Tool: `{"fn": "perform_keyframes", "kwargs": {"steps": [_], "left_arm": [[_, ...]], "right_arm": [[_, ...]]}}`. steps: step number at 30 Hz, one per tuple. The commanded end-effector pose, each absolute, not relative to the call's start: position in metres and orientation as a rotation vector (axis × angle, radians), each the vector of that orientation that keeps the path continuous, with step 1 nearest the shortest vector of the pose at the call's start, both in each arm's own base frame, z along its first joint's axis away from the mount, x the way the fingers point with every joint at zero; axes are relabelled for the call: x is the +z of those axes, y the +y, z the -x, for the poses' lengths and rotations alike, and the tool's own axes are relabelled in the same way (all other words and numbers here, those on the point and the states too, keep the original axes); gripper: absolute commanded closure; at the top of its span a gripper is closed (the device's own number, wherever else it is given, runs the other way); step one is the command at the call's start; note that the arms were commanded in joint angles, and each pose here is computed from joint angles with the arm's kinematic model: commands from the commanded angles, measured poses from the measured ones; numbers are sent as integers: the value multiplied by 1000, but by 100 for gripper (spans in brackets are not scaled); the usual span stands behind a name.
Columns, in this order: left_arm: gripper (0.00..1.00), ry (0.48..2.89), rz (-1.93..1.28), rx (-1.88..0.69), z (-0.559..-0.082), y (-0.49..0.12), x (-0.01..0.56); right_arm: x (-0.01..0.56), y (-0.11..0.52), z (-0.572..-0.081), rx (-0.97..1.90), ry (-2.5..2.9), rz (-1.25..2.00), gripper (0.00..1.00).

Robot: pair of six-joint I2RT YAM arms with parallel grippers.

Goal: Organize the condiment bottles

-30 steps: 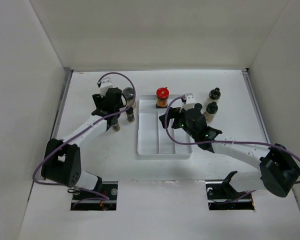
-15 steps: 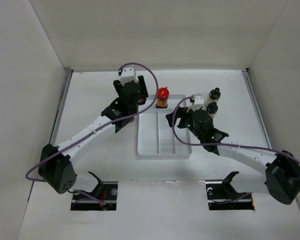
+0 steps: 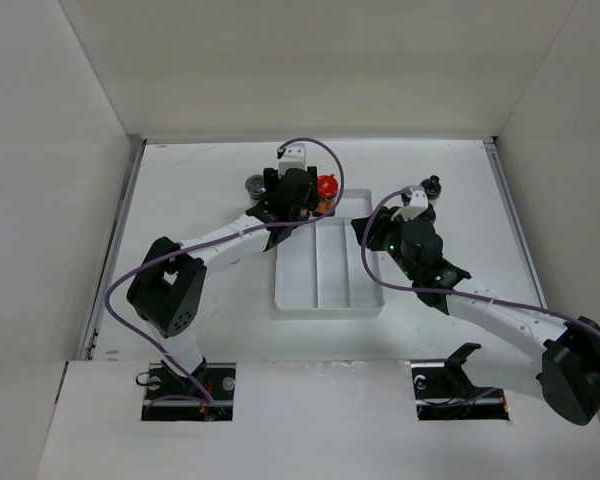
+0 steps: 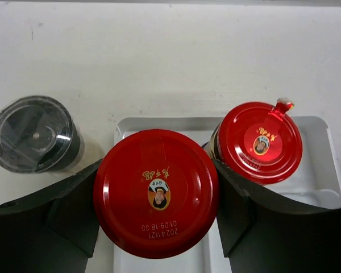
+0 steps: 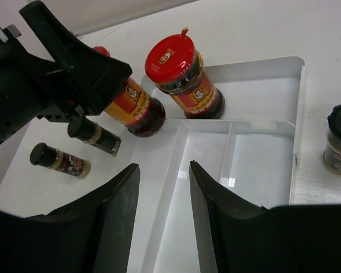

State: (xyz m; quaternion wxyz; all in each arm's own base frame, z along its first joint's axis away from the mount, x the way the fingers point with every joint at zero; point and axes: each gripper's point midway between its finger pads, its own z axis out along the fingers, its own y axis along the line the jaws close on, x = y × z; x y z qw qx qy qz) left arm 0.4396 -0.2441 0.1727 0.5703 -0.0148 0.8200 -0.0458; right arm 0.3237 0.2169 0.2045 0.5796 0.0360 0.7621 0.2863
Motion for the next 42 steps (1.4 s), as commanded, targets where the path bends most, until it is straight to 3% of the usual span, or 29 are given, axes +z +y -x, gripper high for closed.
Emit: {"fn": "perform_keyframes", "kwargs": {"steps": [1, 10, 17, 20, 25, 29, 31, 33, 36, 38, 42], "left_arm": [[69, 1650, 155, -266, -467, -255, 273], [69, 1641, 164, -230, -488, -243, 264], [67, 1701, 157, -245, -492, -253, 229], [59, 1710, 162, -232, -494, -251, 219], [35, 1713, 166, -246, -488, -254, 213], [21, 1667, 174, -279, -476, -253, 234], [15, 1626, 182, -312, -466, -252, 251], [11, 1584, 192, -366, -452, -252, 268], [8, 1535, 202, -437, -427, -251, 293], [10, 1512, 193, -475, -407, -251, 302], [27, 1482, 163, -559, -365, -249, 304]], "right_arm": [[217, 220, -329, 702, 1730, -102, 52], [213, 223, -331, 697, 1743, -93, 49], [213, 222, -330, 696, 1741, -94, 39], [213, 222, -331, 695, 1741, -93, 34], [215, 219, -330, 691, 1733, -96, 21], [217, 217, -331, 685, 1727, -102, 18], [219, 214, -331, 677, 1721, -107, 20], [222, 209, -332, 668, 1713, -120, 30], [231, 198, -335, 642, 1695, -153, 62], [234, 188, -337, 604, 1703, -182, 74], [225, 155, -347, 450, 1753, -269, 73]]}}
